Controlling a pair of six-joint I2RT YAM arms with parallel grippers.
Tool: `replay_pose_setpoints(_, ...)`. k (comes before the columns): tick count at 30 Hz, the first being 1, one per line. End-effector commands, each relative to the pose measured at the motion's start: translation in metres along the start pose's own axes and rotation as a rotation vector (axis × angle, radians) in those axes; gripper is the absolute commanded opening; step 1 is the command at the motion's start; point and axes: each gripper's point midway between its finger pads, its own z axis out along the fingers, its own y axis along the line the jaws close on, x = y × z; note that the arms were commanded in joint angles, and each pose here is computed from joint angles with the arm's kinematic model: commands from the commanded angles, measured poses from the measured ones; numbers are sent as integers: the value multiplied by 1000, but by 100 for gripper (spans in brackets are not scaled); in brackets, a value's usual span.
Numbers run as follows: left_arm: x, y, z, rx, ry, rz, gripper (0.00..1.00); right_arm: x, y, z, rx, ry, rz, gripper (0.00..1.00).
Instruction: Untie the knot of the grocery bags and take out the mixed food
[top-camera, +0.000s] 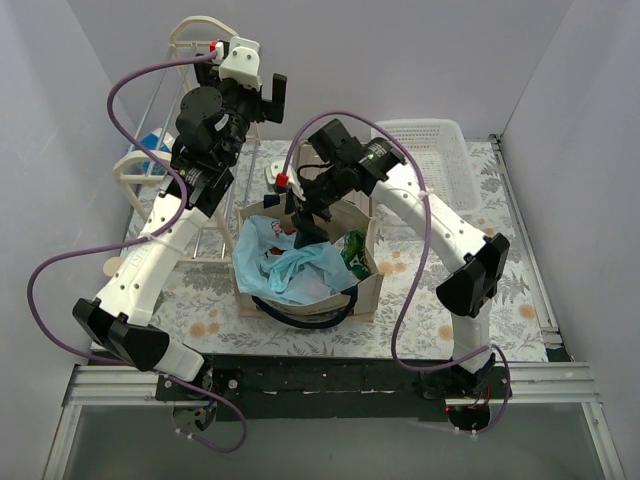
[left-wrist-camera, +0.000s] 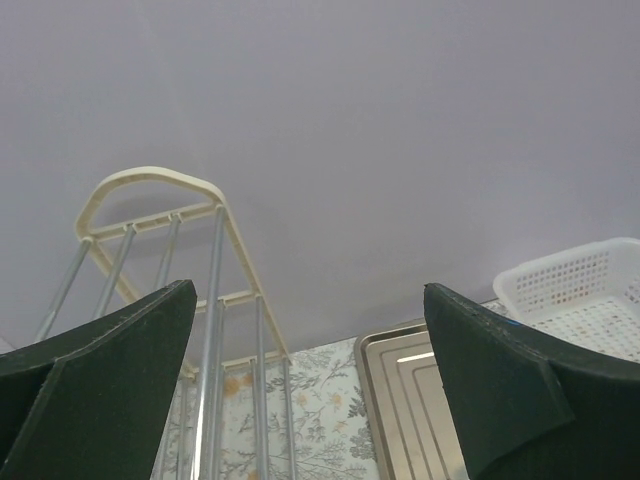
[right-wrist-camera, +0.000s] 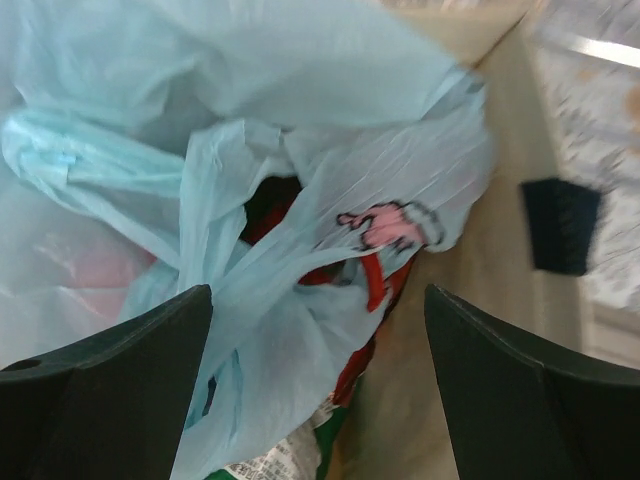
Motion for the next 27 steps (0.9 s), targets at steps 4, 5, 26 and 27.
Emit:
replay_pose_setpoints(4,-32,29,-11,-48,-88,-5,98,47,35,5,-136,161,29,94)
replay_pose_setpoints(5,-31,32,-11,-51,-91,-11,98,53,39,9,-152,178,55,98)
replay_pose_setpoints(26,-12,49,-56,30,-7,131,98,2,47,-17,62,32,-6,99)
replay_pose_setpoints(27,-12,48,-57,36,17,124,98,7,54,-11,25,37,34,99)
